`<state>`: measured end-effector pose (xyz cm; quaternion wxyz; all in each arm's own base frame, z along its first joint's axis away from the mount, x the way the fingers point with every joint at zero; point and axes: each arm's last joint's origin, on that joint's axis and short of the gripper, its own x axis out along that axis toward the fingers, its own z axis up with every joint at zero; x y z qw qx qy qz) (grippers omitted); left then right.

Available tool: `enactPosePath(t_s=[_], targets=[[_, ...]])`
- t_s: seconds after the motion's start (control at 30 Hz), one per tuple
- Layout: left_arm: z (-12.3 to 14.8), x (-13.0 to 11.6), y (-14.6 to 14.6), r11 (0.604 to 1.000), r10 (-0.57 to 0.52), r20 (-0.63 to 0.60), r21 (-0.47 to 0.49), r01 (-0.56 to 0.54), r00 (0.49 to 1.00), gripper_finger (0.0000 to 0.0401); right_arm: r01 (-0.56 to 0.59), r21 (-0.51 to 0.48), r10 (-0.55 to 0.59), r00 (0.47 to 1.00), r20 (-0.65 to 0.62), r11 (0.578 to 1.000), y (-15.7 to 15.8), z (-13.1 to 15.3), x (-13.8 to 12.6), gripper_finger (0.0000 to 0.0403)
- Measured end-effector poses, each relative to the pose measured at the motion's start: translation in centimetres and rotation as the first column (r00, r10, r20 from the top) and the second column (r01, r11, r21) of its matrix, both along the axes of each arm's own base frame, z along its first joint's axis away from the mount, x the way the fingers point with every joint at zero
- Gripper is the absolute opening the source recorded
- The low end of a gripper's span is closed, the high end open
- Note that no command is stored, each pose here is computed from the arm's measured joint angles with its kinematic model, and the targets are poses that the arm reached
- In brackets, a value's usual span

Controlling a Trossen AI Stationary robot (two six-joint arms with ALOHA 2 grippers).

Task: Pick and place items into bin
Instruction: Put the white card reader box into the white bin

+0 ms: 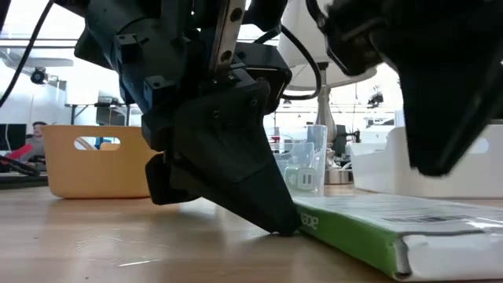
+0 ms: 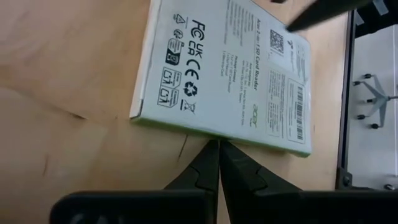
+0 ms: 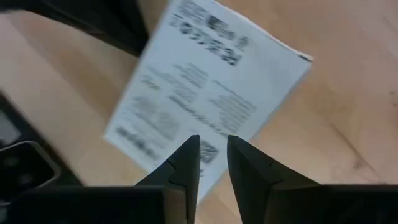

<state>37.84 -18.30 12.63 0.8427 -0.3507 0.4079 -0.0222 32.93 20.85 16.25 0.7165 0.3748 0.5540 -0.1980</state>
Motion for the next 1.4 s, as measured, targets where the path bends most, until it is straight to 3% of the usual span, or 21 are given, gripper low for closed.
enactPosePath(t_s=[0.2, 0.83, 1.4], targets=[[0.1, -0.1, 0.0, 1.0, -0.012, -0.005, -0.01, 0.012, 1.0, 0.0, 0.006, -0.038, -0.005, 0.999, 0.046, 0.999, 0.1, 0.7, 0.4, 0.0079], [2.2, 0.4, -0.1, 0.998, -0.011, 0.127, 0.066, 0.002, 0.992, 0.0, 0.069, -0.02, -0.07, 0.997, -0.04, 0.997, 0.0, -1.1, -1.1, 0.0097], [0.3, 0.3, -0.3, 0.997, -0.04, 0.054, 0.062, 0.036, 0.998, 0.0, 0.043, 0.019, -0.041, 0.997, -0.06, 0.999, 0.3, -0.9, -1.1, 0.0097]])
